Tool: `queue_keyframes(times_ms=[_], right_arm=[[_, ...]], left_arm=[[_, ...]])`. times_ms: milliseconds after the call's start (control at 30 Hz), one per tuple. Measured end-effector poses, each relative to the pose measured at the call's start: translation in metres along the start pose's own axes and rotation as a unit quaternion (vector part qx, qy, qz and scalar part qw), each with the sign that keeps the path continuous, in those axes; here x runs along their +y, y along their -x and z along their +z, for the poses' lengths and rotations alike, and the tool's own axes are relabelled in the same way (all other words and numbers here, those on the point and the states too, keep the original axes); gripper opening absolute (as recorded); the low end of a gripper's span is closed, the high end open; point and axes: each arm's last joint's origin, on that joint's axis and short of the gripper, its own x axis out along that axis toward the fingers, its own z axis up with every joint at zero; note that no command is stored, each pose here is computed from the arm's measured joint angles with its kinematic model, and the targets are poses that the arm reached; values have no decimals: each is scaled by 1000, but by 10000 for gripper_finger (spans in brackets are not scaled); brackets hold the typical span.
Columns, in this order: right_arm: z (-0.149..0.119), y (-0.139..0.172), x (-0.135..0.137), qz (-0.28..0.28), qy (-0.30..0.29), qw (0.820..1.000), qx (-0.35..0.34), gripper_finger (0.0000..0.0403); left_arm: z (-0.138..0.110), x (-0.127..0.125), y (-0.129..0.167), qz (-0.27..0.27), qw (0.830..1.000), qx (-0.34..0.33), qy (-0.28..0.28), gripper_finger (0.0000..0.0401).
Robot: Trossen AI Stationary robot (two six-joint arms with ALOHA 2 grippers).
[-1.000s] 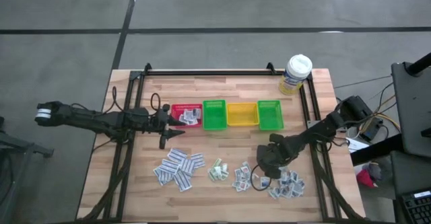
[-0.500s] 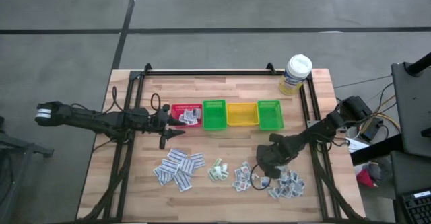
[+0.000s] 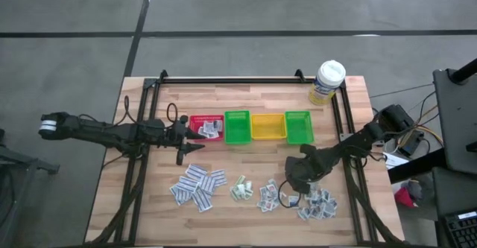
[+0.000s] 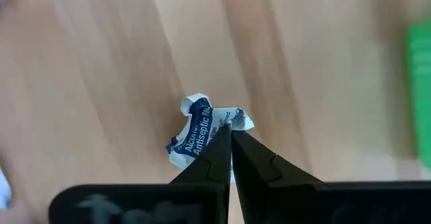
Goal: Pick & Place First Aid Supplies
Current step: Put the alcohol pad into the red basket
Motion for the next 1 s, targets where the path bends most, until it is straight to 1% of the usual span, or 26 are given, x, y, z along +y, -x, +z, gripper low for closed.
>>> queue_keyframes(times_ms=[233,333,400,500,600,700,833,933,1000], right_arm=[[6,13,-4,-33,-10,997,-74,8],[15,23,-1,-47,-11,991,-121,8],[24,29,3,-50,-6,984,-168,8],[38,40,8,-66,6,968,-242,8],[52,52,14,-83,20,945,-316,8],[63,62,19,-95,33,922,-374,8],[74,74,25,-91,42,895,-435,8],[80,78,28,-98,42,878,-467,8],[82,79,30,-110,47,870,-478,8]], left_arm=[[6,-4,-5,-17,999,-38,-1,161],[7,-7,-10,-28,998,-51,-1,161],[7,-10,-15,-36,998,-57,-1,161],[5,-13,-23,-46,997,-65,0,161],[4,-16,-30,-56,995,-80,5,161],[4,-17,-37,-63,993,-98,10,161],[3,-18,-43,-68,991,-119,11,161],[4,-18,-50,-68,990,-122,11,161],[5,-19,-56,-67,991,-118,11,161]])
